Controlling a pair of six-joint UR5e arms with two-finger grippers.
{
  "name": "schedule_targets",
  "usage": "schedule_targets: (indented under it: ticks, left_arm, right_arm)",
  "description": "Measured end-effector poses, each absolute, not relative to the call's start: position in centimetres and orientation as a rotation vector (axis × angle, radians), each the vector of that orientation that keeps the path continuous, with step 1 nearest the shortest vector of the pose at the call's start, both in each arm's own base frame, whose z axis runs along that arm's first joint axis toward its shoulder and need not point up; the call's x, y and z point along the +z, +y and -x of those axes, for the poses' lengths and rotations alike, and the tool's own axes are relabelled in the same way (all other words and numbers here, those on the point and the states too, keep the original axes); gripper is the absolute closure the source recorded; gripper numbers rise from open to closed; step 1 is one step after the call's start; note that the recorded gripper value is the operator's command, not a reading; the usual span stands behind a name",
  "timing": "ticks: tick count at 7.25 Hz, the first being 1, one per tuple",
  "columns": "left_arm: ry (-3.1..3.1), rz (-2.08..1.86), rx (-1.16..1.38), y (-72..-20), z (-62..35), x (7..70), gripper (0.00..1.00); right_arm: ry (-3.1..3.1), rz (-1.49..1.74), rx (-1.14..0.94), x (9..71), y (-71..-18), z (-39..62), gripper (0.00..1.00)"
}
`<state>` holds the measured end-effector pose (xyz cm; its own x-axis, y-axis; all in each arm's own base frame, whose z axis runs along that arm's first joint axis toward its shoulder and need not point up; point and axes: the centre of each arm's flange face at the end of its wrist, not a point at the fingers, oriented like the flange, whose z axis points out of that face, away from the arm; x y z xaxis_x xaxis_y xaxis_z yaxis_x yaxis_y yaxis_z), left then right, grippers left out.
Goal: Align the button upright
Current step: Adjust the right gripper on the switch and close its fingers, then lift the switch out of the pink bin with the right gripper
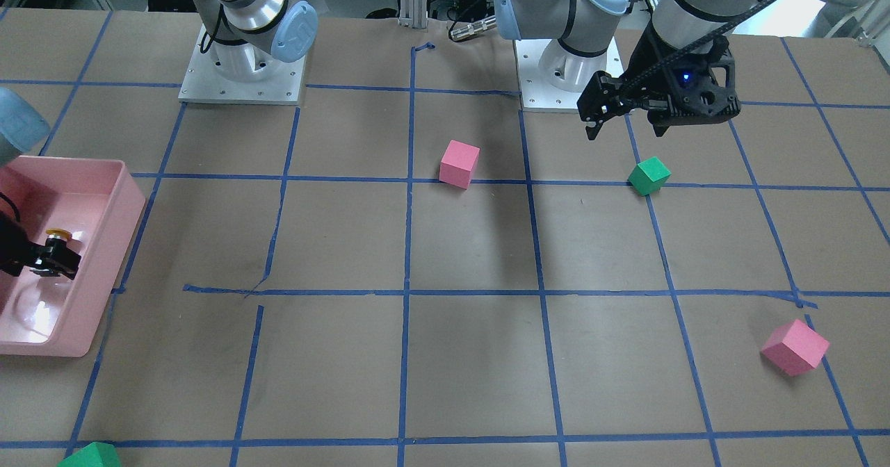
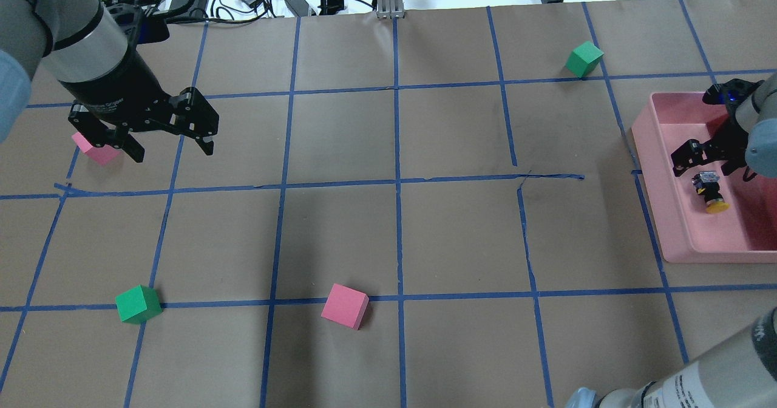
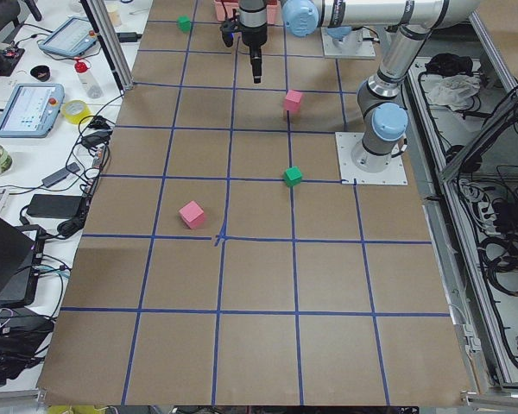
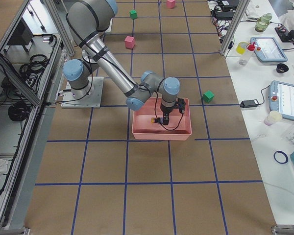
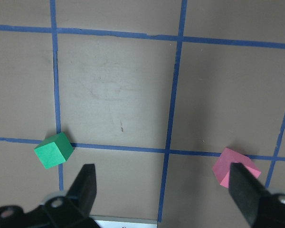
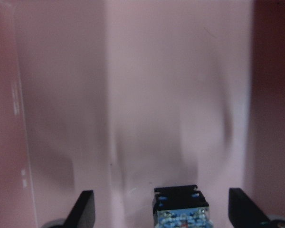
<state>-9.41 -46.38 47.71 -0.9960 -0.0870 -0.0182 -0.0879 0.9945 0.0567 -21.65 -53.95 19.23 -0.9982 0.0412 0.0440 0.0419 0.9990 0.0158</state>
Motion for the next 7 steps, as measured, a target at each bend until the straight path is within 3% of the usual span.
schedule_targets:
  ticks: [1, 2, 4, 7]
  left_arm:
    - [3.122, 0.137, 0.09, -46.39, 9.41, 47.7, 0.0]
    - [3.122, 0.137, 0.09, -46.38, 9.41, 47.7, 0.0]
    - [3.122, 0.137, 0.091, -46.4, 9.41, 47.68, 0.0]
    - [3.123, 0.14, 0.093, -46.44, 9.42, 47.63, 0.0]
  right_arm:
    - [-3.099, 0.064, -0.03, 19.19, -53.9, 21.62, 0.34]
    - [-3.101, 0.063, -0.036, 19.11, -53.77, 21.53, 0.63]
    - [-3.107, 0.055, -0.052, 18.9, -53.42, 21.29, 0.95]
    - [-3.121, 0.046, -0.091, 19.4, -53.23, 21.19, 1.0]
